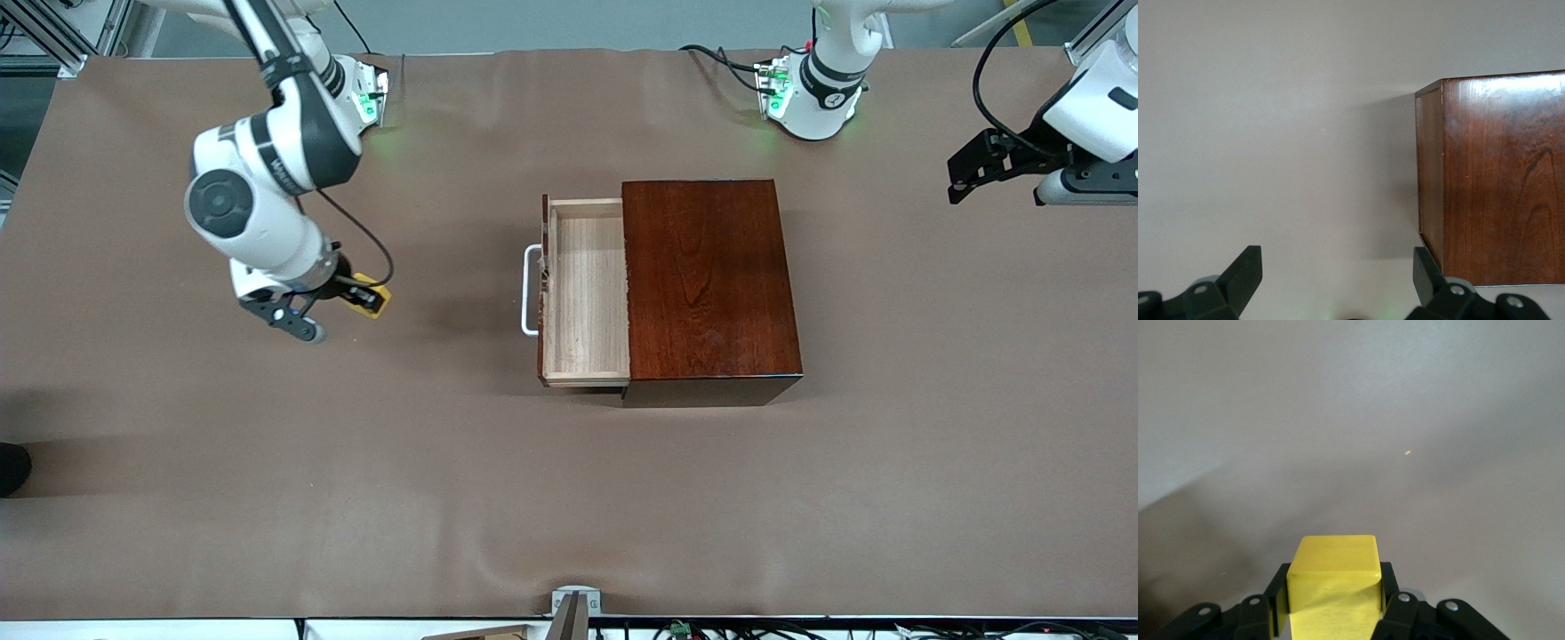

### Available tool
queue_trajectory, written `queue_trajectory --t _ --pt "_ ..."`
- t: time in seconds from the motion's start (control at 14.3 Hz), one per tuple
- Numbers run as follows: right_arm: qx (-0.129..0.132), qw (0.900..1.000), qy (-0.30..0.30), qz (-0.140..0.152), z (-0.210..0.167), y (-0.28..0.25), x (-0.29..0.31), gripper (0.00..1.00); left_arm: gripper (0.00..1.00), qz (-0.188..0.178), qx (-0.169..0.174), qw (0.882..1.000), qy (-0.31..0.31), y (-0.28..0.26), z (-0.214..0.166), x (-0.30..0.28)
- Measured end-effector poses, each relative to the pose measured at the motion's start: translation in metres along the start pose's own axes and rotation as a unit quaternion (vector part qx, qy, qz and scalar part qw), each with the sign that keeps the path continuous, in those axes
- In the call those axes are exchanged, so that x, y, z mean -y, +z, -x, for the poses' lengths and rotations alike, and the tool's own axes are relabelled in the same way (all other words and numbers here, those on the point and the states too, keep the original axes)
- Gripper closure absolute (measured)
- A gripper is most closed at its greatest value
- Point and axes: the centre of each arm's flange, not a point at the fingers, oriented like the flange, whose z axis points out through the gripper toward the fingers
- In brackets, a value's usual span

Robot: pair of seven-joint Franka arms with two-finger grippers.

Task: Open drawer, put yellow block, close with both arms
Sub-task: 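Lift the yellow cube with the right gripper and carry it over the drawer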

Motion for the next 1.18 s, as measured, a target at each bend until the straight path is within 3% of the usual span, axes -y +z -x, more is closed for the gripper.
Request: queue_trajectory --t 0.49,0.84,1.18 --pt "-0.004 0.993 0.118 -0.016 0.061 -0.029 0.058 0.44 0.00 0.000 -0.001 1.000 0.001 0.004 -0.001 -0.001" --pt "-0.003 0.977 0.210 -0.029 0.121 -0.038 0.102 0.44 0.00 0.000 0.004 1.000 0.001 0.013 -0.002 -0.001" --pt "0.007 0.958 0.284 -0.037 0.155 -0.032 0.144 0.44 0.00 0.000 -0.002 1.000 0.001 0.016 -0.004 -0.001"
